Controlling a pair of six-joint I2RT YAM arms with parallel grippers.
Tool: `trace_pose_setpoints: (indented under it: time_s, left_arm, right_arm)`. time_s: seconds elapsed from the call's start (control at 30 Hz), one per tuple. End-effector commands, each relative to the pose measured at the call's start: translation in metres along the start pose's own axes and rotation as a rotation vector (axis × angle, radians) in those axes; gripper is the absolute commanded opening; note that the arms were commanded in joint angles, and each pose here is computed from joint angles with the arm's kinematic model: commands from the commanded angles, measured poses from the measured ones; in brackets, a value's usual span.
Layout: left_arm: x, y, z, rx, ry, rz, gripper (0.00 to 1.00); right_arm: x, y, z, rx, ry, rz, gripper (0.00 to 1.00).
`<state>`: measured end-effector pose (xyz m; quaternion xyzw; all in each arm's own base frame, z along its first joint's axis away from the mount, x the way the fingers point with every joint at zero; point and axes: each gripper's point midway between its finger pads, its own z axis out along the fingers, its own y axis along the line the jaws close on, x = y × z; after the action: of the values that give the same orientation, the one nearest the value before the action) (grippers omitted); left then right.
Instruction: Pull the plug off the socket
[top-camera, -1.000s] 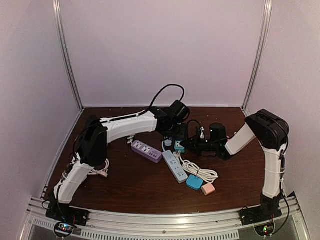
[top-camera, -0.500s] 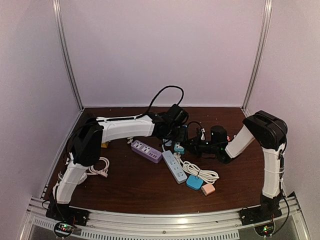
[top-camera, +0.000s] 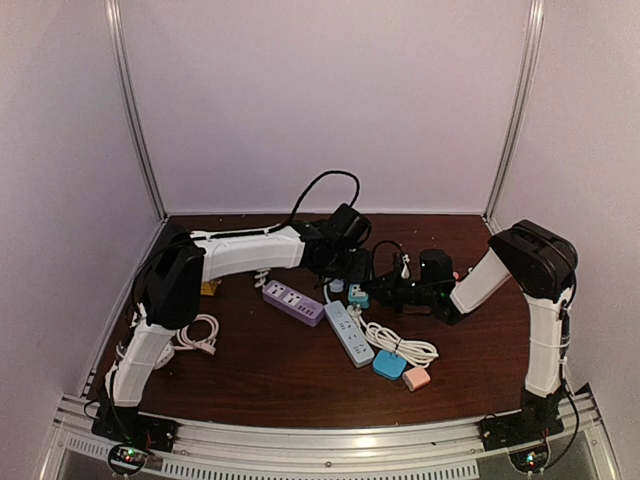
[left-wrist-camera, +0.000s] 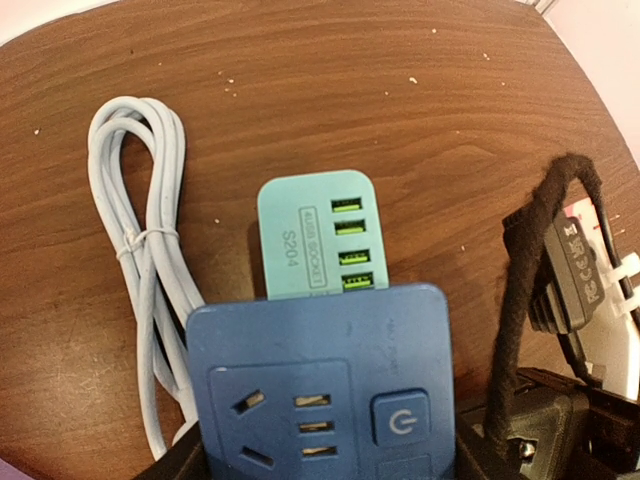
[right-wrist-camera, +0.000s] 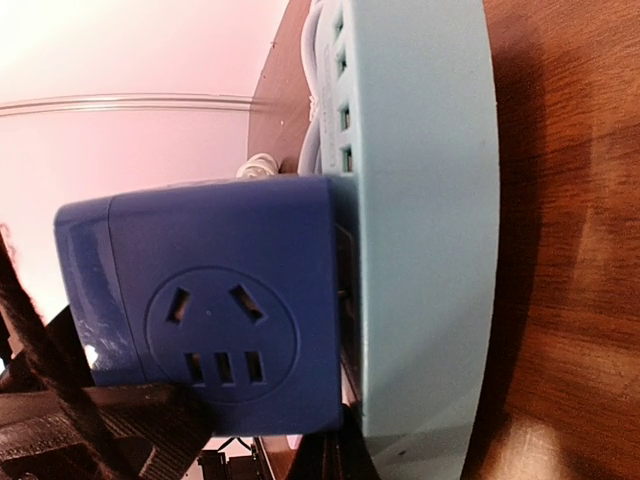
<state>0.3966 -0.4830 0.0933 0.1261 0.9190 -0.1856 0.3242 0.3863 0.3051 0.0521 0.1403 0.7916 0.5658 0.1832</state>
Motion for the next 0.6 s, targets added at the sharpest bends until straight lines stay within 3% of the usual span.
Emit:
trace_pose_setpoints:
  time_s: [0.0, 0.57]
  left_arm:
    - [-0.064, -0.043, -0.064, 0.157, -0.144, -0.035, 0.31]
    - [-0.064, -0.03, -0.052, 0.254, -0.088, -0.15, 0.28]
  right_arm:
    - [0.017, -0.108, -0.02, 0.367, -0.022, 0.176, 0.0]
    - [0.02, -0.122, -0.022, 0.416, -0.015, 0.174, 0.0]
